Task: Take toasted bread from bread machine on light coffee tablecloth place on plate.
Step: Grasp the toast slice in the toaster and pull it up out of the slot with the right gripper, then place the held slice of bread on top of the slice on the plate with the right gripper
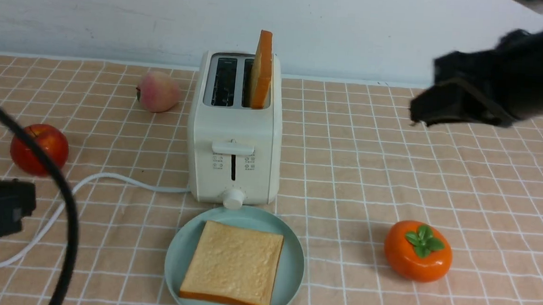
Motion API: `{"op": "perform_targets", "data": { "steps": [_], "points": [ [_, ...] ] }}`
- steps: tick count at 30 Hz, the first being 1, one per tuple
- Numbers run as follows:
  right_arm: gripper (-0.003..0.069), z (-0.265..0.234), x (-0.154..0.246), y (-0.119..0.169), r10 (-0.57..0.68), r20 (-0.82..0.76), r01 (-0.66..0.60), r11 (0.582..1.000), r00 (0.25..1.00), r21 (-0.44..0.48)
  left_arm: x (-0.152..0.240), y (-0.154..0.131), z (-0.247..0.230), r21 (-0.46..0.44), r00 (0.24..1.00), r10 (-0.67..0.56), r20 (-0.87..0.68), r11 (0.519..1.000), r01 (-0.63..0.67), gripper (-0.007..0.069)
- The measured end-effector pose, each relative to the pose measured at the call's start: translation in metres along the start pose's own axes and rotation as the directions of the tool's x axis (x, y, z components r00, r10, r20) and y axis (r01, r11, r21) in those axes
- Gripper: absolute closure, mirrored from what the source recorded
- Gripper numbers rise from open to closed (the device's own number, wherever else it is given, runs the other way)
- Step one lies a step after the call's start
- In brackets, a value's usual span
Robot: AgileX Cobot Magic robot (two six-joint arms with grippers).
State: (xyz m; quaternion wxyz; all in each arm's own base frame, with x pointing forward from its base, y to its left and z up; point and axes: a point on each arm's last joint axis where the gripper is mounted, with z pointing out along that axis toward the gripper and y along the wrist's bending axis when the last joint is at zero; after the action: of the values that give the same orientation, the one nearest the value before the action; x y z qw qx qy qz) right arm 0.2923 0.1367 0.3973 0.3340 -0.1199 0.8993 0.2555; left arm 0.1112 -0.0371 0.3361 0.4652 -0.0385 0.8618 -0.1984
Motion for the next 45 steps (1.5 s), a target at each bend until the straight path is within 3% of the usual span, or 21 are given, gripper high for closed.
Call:
{"op": "perform_targets", "data": {
  "steps": [5,8,11,14,18,20,21,22,23,25,30,31,37,43,45],
  "points": [
    [0.0277,0.056,-0.032,0.018,-0.062,-0.014,0.062,0.998,0.998,-0.004,0.025,0.009,-0.013,0.003,1.0,-0.01,0.017,1.0,0.01,0.0639],
    [0.0137,0.11,-0.051,0.026,-0.092,-0.021,0.092,0.996,0.995,-0.014,0.042,0.018,-0.02,-0.018,0.999,-0.031,0.019,0.999,0.032,0.0639],
    [0.0061,0.151,-0.061,0.026,-0.103,-0.019,0.103,0.995,0.995,-0.016,0.05,0.022,-0.026,-0.036,0.998,-0.056,0.01,0.998,0.056,0.0639],
    [0.005,0.172,-0.065,0.024,-0.113,-0.007,0.113,0.994,0.994,-0.012,0.053,0.024,-0.03,-0.052,0.999,-0.049,0.006,0.997,0.049,0.0639],
    [0.0174,0.198,-0.07,0.019,-0.121,0.01,0.121,0.993,0.993,-0.008,0.057,0.029,-0.034,-0.098,1.0,-0.018,-0.005,0.995,0.017,0.0639],
    [0.0397,0.198,-0.073,0.02,-0.123,0.023,0.124,0.992,0.992,-0.01,0.058,0.031,-0.035,-0.118,1.0,-0.007,-0.011,0.993,0.005,0.0639],
    [0.0442,0.197,-0.074,0.02,-0.124,0.026,0.125,0.992,0.992,-0.011,0.058,0.031,-0.035,-0.121,1.0,-0.005,-0.012,0.993,0.004,0.0639],
    [0.0557,0.19,-0.077,0.023,-0.13,0.04,0.131,0.991,0.991,-0.011,0.058,0.032,-0.036,-0.127,1.0,0.0,-0.012,0.992,-0.001,0.0639],
    [0.0581,0.181,-0.08,0.025,-0.142,0.051,0.143,0.99,0.989,-0.004,0.058,0.032,-0.036,-0.13,1.0,0.003,-0.011,0.991,-0.005,0.0639],
    [0.0573,0.168,-0.084,0.029,-0.158,0.061,0.158,0.987,0.985,0.006,0.058,0.032,-0.036,-0.131,1.0,0.004,-0.01,0.991,-0.006,0.0639],
    [0.0563,0.079,-0.098,0.048,-0.253,0.102,0.246,0.966,0.962,0.078,0.058,0.032,-0.036,-0.134,1.0,0.007,-0.009,0.991,-0.008,0.0639],
    [0.0563,0.028,-0.098,0.056,-0.3,0.108,0.287,0.95,0.948,0.119,0.057,0.032,-0.036,-0.135,1.0,0.01,-0.004,0.991,-0.01,0.0639],
    [0.0563,-0.083,-0.08,0.071,-0.36,0.16,0.331,0.926,0.919,0.183,0.054,0.031,-0.036,-0.119,0.999,0.015,0.035,0.993,-0.011,0.0639],
    [0.0563,-0.098,-0.035,0.071,-0.308,0.056,0.305,0.951,0.95,0.055,0.051,0.03,-0.036,-0.108,0.998,0.021,0.066,0.994,-0.014,0.0639],
    [0.0563,-0.073,-0.007,0.065,-0.273,-0.08,0.271,0.962,0.959,-0.04,0.051,0.03,-0.036,-0.108,0.998,0.022,0.067,0.994,-0.014,0.0639]
  ]
}}
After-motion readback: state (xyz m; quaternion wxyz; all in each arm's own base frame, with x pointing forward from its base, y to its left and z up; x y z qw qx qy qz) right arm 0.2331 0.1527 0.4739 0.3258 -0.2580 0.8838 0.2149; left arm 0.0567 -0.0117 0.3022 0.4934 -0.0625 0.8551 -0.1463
